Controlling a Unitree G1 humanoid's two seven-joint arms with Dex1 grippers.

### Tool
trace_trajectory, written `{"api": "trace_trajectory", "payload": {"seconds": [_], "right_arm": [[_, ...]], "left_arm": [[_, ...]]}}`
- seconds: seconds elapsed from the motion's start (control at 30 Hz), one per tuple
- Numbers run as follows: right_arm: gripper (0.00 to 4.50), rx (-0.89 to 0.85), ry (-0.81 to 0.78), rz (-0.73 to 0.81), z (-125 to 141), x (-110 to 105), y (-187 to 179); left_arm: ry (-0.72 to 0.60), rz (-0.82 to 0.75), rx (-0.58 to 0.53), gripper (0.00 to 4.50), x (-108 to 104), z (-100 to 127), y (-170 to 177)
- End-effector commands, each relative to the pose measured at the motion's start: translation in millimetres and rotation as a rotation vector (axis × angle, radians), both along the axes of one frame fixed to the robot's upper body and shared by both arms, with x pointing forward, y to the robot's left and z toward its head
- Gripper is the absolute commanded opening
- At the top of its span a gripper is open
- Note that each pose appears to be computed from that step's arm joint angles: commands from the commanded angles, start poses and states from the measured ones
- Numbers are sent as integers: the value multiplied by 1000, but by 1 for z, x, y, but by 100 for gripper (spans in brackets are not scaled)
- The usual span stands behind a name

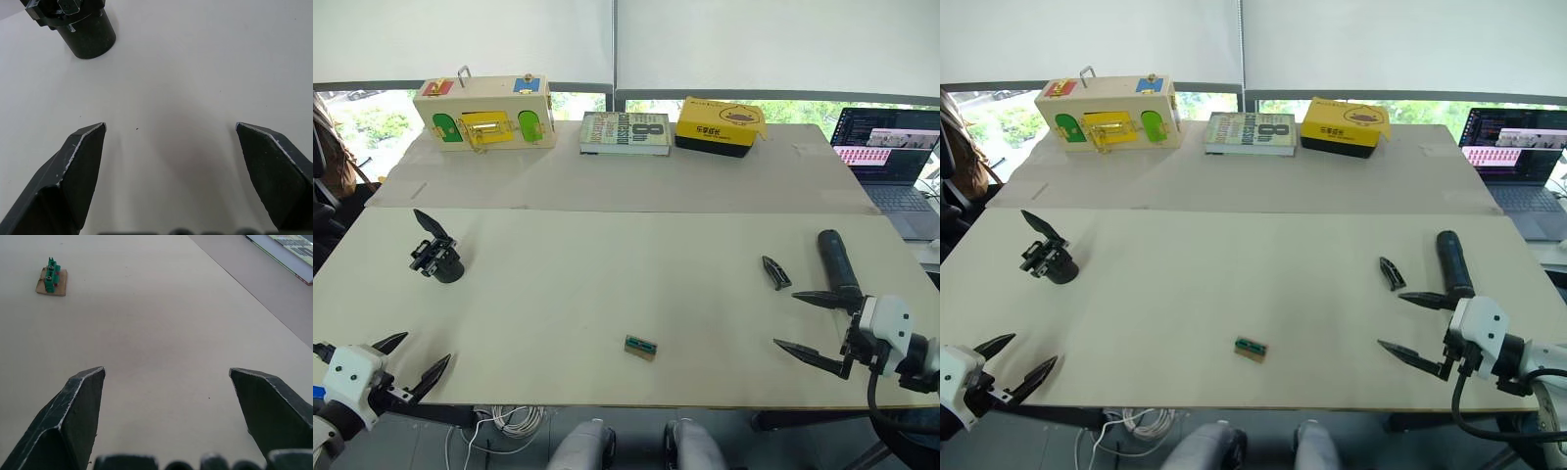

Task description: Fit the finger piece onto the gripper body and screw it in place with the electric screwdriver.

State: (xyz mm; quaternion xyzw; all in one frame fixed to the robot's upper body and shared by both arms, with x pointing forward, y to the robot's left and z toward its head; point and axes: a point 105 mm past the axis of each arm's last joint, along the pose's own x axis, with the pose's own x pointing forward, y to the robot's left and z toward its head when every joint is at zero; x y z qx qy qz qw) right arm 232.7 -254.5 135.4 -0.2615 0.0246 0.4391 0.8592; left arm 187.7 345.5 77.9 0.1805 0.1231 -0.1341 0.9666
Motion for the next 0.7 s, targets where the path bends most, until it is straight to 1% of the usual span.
{"api": "trace_trajectory", "payload": {"seconds": [0.03,0.13,0.27,0.33,0.4,0.47,0.53,0.63,0.7], "right_arm": [[447,31,-44,15,10,3,7],[447,126,-74,41,22,10,27],[447,259,-172,111,48,17,56],[447,355,-243,159,62,14,73],[447,425,-276,232,69,6,87],[447,478,-288,283,71,-2,95],[447,493,-282,295,69,-4,97],[447,489,-283,312,61,-6,99],[447,484,-284,320,58,-7,100]], "left_arm": [[-63,17,-49,450,4,13,2],[-142,98,-187,450,7,24,11],[-157,180,-241,450,1,23,23],[-208,298,-250,450,-7,22,39],[-262,409,-236,450,-17,21,55],[-289,481,-198,450,-26,16,63],[-294,521,-199,450,-31,10,65],[-306,558,-245,450,-34,1,61],[-309,555,-270,450,-30,-1,57]]}}
